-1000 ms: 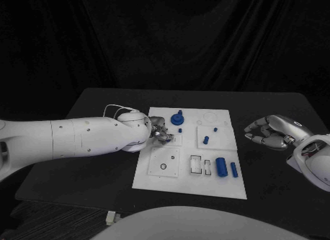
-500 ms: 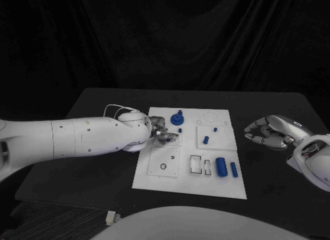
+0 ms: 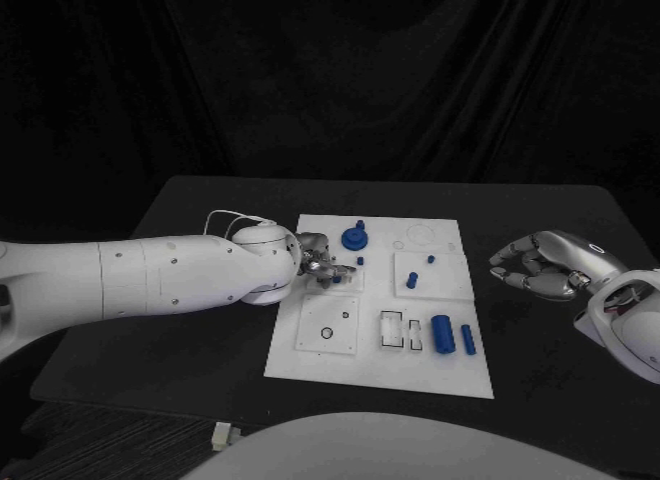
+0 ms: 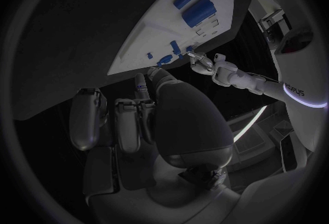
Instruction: Assemble the parts on the task board
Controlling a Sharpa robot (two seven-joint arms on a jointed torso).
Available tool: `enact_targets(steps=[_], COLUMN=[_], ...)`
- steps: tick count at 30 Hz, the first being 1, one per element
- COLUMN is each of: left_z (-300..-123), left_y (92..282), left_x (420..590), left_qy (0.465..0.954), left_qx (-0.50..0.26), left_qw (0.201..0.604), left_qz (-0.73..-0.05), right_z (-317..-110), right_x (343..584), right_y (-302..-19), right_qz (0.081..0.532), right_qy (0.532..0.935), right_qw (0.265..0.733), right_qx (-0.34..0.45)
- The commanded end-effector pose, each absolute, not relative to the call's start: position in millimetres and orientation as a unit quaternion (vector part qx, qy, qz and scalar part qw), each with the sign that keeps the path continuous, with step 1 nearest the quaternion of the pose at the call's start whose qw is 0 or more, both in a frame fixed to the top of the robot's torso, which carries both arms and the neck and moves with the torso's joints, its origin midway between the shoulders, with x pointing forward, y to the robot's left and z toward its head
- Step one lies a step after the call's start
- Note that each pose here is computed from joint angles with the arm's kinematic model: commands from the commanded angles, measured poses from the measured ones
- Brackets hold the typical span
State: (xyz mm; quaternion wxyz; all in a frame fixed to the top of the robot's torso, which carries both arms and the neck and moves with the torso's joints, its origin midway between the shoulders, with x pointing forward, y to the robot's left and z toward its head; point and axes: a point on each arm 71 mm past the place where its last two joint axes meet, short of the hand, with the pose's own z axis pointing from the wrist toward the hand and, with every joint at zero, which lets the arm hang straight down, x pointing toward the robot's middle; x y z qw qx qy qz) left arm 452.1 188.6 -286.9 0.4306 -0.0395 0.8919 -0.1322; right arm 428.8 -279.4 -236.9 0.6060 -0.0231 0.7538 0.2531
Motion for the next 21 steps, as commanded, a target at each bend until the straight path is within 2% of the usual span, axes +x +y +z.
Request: enact_targets(steps=[1, 7, 10, 12, 15, 21], left_z=[-283.9, -252.8, -231.9, -224.4, -211.2, -203.2], left_y=[191.7, 198.2, 200.5, 201.0, 201.0, 198.6], left_x=[450.7, 465.4, 476.7, 480.5, 487.1, 497.0], left_qy=[0.878, 0.861, 0.86, 0.862, 0.873, 0.9], left_qx=[-0.053, -0.054, -0.057, -0.056, -0.056, -0.05], left_qw=[0.451, 0.481, 0.483, 0.48, 0.461, 0.412], left_qz=[-0.151, -0.156, -0.153, -0.153, -0.152, -0.135], right_z=[-237.2, -236.5, -236.6, -236.6, -236.6, -236.9], right_x=[427.7, 427.2, 427.1, 427.2, 427.6, 428.1], right_y=[-281.4, -283.0, -283.1, -283.0, -282.7, -280.1], right_qz=[0.247, 0.245, 0.244, 0.244, 0.243, 0.245], right_qy=[0.754, 0.753, 0.754, 0.754, 0.754, 0.754], right_qw=[0.608, 0.611, 0.61, 0.61, 0.61, 0.609], right_qx=[-0.019, -0.017, -0.016, -0.016, -0.015, -0.016])
